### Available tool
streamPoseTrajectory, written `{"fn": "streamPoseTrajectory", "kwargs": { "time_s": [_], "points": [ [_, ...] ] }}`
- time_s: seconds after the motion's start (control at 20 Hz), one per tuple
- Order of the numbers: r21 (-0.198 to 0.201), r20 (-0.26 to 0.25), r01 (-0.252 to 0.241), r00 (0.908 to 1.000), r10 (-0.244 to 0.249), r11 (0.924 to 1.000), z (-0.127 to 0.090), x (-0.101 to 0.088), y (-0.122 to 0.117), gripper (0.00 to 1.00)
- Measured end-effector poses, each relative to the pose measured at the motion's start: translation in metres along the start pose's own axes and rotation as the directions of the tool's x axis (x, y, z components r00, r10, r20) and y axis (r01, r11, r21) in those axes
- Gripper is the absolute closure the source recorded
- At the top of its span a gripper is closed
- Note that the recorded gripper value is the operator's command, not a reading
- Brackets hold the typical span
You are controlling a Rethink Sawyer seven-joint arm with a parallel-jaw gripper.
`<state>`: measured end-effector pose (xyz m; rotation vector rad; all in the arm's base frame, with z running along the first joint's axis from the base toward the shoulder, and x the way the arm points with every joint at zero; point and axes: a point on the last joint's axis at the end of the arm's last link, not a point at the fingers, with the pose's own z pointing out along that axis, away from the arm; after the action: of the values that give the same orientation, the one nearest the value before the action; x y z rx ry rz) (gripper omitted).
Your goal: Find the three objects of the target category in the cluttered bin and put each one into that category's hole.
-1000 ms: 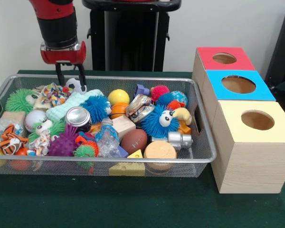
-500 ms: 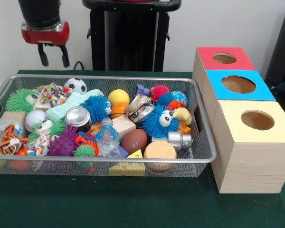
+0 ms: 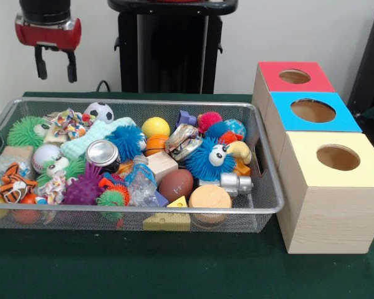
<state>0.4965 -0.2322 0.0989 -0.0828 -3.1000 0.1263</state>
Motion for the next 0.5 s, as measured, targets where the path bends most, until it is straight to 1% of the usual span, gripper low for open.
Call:
{"fn": "streamPoseTrajectory", "kwargs": {
  "time_s": [0.15,0.2,0.35,0.5],
  "points": [
    [0.044,0.029,0.054,0.9980,-0.055,0.9976,-0.006,-0.007,0.015,0.00],
    [0.060,0.032,0.080,0.9962,-0.081,0.9951,-0.008,-0.010,0.026,0.00],
    [0.073,0.026,0.111,0.9932,-0.113,0.9911,-0.010,-0.014,0.042,0.00],
    [0.081,0.015,0.131,0.9910,-0.133,0.9880,-0.008,-0.014,0.053,0.00]
  ]
}}
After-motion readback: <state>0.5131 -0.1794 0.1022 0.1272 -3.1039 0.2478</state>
